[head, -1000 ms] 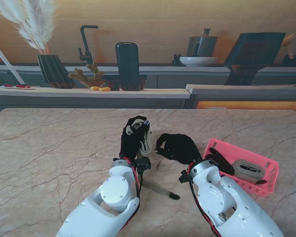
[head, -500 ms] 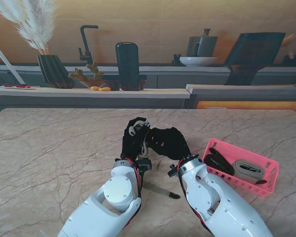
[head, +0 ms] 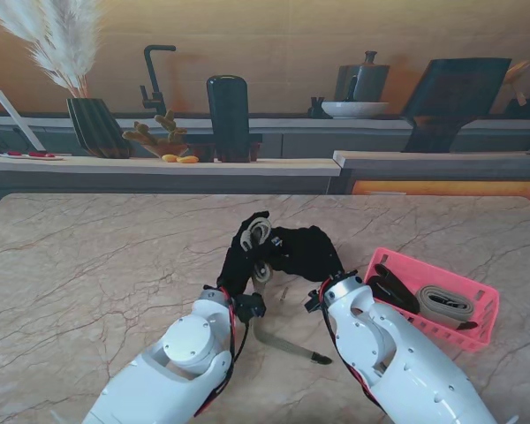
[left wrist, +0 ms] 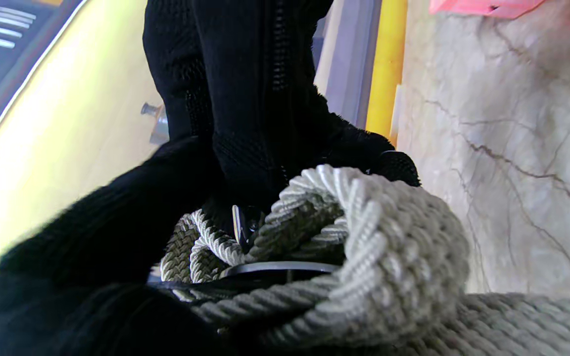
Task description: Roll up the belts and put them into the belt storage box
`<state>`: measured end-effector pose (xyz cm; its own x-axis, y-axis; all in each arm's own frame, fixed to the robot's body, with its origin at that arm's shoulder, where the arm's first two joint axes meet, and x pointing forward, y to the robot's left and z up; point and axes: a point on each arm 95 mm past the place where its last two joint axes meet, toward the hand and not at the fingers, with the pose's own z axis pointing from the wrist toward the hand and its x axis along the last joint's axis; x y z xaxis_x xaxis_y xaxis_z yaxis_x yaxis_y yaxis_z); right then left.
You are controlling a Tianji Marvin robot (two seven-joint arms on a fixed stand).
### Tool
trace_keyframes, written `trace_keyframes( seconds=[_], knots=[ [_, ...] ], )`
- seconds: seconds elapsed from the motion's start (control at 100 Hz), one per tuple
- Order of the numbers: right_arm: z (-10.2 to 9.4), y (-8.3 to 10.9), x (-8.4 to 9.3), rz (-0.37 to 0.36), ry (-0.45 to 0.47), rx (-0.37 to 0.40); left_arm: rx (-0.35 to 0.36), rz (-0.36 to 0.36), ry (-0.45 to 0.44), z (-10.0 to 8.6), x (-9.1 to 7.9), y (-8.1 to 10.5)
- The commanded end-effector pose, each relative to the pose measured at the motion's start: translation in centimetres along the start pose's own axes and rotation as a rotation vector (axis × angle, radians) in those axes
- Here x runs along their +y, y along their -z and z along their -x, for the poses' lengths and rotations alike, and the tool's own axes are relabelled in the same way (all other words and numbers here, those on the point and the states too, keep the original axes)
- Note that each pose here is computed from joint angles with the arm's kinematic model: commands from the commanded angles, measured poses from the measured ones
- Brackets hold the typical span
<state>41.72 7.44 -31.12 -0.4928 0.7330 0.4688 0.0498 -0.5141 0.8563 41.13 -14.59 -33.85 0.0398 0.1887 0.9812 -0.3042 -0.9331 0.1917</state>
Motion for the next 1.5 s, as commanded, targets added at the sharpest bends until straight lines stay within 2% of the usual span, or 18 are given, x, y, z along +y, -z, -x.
trace_keyframes(
  seconds=[0.0,0.27,0.57,0.8,0.97,1.11,1.2,1.36,1.49],
  knots=[
    [-1.3,-0.1,0.0,-0.002,-0.032,0.024,-0.009,0.04,-0.007,-0.1,1.1,0.1],
    [-1.4,0.8,1.3,-0.02,-0.077,0.026,-0.047,0.073,-0.015,-0.2,0.3,0.0],
    [-1.2,2.3,5.6,0.088,0.037,0.109,-0.065,0.123,-0.042,-0.1,-0.3,-0.1],
    [-0.6,3.0,7.0,0.12,0.069,0.116,-0.083,0.184,-0.051,-0.1,-0.6,0.0],
    [0.1,3.5,7.9,0.054,0.12,0.153,-0.099,0.236,-0.079,-0.1,-0.9,0.1],
    [0.6,3.8,8.4,-0.064,0.171,0.189,-0.106,0.232,-0.066,0.1,-0.8,0.1],
    [0.9,3.8,8.5,-0.112,0.204,0.202,-0.106,0.221,-0.061,0.2,-0.7,0.1],
    [1.3,3.4,8.2,-0.138,0.254,0.212,-0.085,0.205,-0.088,0.3,-0.5,0.0],
    [1.5,2.8,7.9,-0.137,0.249,0.213,-0.067,0.223,-0.091,0.3,-0.5,-0.1]
  ],
)
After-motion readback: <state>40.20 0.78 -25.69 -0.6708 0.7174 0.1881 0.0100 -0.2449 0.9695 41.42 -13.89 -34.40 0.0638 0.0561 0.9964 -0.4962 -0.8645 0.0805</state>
